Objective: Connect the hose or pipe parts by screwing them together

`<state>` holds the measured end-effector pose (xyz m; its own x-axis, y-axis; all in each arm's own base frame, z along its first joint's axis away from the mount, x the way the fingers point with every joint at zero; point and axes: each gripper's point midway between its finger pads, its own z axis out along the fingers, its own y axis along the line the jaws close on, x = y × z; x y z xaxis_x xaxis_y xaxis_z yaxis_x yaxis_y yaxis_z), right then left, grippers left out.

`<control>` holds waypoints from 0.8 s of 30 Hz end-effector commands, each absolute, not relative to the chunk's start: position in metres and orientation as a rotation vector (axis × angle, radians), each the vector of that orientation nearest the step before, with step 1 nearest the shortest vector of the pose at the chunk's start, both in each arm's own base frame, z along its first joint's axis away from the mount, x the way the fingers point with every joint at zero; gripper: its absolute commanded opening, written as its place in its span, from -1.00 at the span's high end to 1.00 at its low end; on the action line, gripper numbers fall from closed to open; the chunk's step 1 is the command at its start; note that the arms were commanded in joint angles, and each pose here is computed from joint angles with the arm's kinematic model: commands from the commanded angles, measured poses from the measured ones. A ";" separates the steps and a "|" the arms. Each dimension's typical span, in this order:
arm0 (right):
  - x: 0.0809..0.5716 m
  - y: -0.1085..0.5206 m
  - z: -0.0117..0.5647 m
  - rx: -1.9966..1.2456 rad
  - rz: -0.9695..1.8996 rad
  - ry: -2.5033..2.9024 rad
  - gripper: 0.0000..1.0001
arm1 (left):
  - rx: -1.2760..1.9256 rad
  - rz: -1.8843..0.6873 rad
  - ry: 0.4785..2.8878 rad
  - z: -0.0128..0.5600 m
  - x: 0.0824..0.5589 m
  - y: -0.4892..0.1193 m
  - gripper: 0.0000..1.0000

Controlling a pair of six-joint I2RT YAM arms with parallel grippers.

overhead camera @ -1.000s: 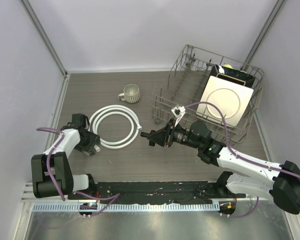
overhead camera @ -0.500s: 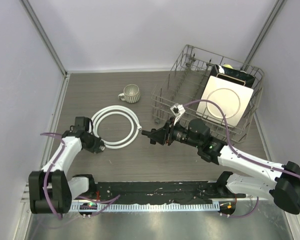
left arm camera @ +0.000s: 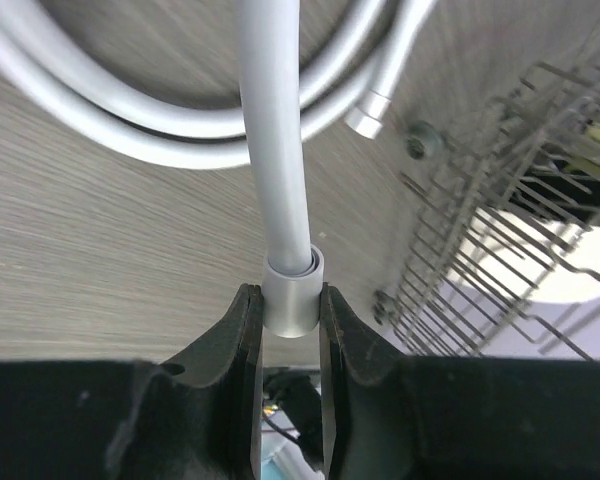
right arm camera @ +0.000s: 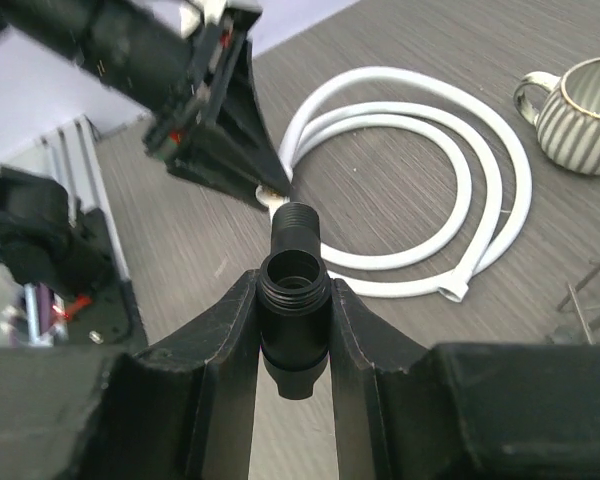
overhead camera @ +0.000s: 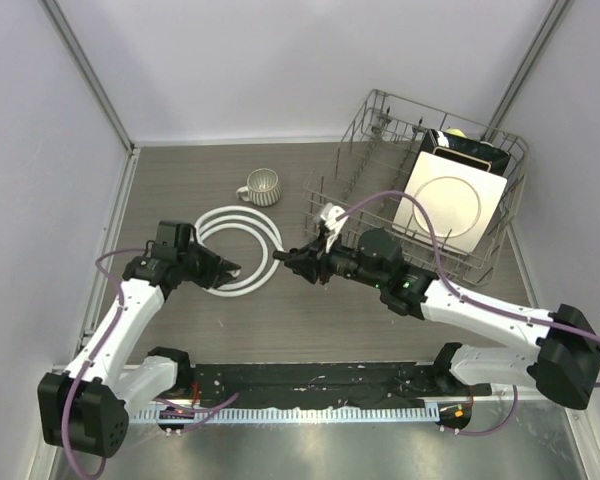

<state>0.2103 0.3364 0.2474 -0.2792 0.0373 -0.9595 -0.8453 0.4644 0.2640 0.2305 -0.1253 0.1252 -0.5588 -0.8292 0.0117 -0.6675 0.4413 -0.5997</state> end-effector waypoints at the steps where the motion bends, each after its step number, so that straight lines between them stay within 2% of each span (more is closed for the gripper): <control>1: 0.220 0.356 0.287 -0.896 0.821 1.336 0.99 | -1.320 -1.019 2.323 0.176 0.238 -0.146 1.00; 4: 0.218 0.358 0.282 -0.967 0.756 1.299 0.99 | -1.588 -0.925 2.269 0.170 0.223 -0.133 1.00; 9: 0.205 0.368 0.281 -1.008 0.792 1.276 0.99 | -1.679 -0.837 2.129 0.174 0.212 -0.111 1.00; 15: 0.190 0.391 0.269 -1.030 0.783 1.269 0.99 | -1.714 -0.946 2.194 0.166 0.203 -0.128 1.00; 24: 0.181 0.416 0.270 -1.062 0.736 1.210 0.99 | -1.685 -1.115 2.141 0.172 0.208 -0.139 1.00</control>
